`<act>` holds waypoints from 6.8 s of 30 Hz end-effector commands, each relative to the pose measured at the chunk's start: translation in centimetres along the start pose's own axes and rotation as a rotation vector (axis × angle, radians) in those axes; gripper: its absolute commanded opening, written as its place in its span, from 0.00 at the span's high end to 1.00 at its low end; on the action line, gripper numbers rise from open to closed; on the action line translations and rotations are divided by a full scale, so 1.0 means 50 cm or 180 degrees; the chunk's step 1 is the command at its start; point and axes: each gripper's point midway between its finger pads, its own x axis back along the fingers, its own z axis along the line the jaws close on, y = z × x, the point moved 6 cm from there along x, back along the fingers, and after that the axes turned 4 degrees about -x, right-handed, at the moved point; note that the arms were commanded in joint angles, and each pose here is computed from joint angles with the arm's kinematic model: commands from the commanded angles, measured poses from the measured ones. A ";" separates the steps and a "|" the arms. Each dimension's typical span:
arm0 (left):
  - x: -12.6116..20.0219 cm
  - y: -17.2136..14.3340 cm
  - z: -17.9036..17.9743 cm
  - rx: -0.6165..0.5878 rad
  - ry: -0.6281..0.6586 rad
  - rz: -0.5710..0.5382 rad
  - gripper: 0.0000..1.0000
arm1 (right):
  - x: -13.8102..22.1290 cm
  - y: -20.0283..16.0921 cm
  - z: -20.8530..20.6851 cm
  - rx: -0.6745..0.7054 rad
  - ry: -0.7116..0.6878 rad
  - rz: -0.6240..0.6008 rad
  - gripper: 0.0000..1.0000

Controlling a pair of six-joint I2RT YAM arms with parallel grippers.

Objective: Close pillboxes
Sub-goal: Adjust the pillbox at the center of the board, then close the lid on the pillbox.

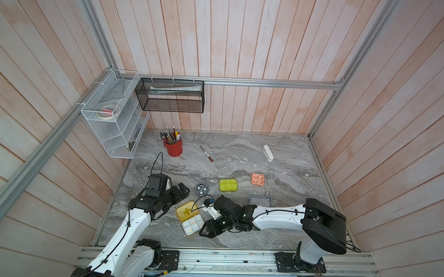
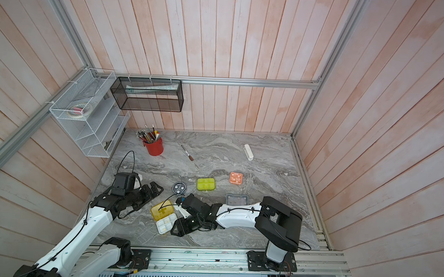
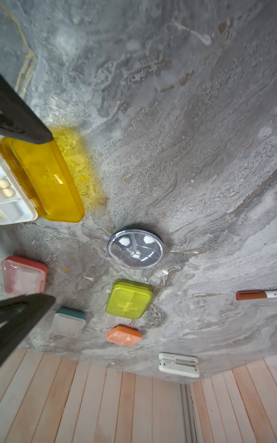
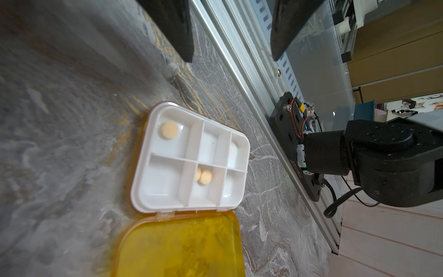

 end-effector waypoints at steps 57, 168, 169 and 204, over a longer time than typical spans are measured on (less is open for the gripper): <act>-0.089 -0.155 0.035 0.0840 -0.0526 0.0748 0.00 | -0.001 0.101 -0.083 -0.0265 -0.0138 -0.0122 0.35; -0.166 0.022 -0.037 -0.0209 -0.0954 0.0637 0.00 | -0.050 -0.017 -0.007 -0.0095 0.0150 0.0155 0.35; -0.167 0.022 -0.036 -0.0203 -0.0953 0.0643 0.00 | -0.051 -0.017 -0.008 -0.0100 0.0143 0.0160 0.35; -0.146 -0.001 -0.028 -0.0097 -0.1148 0.0723 0.00 | -0.055 0.003 -0.049 -0.0305 0.0116 0.0043 0.35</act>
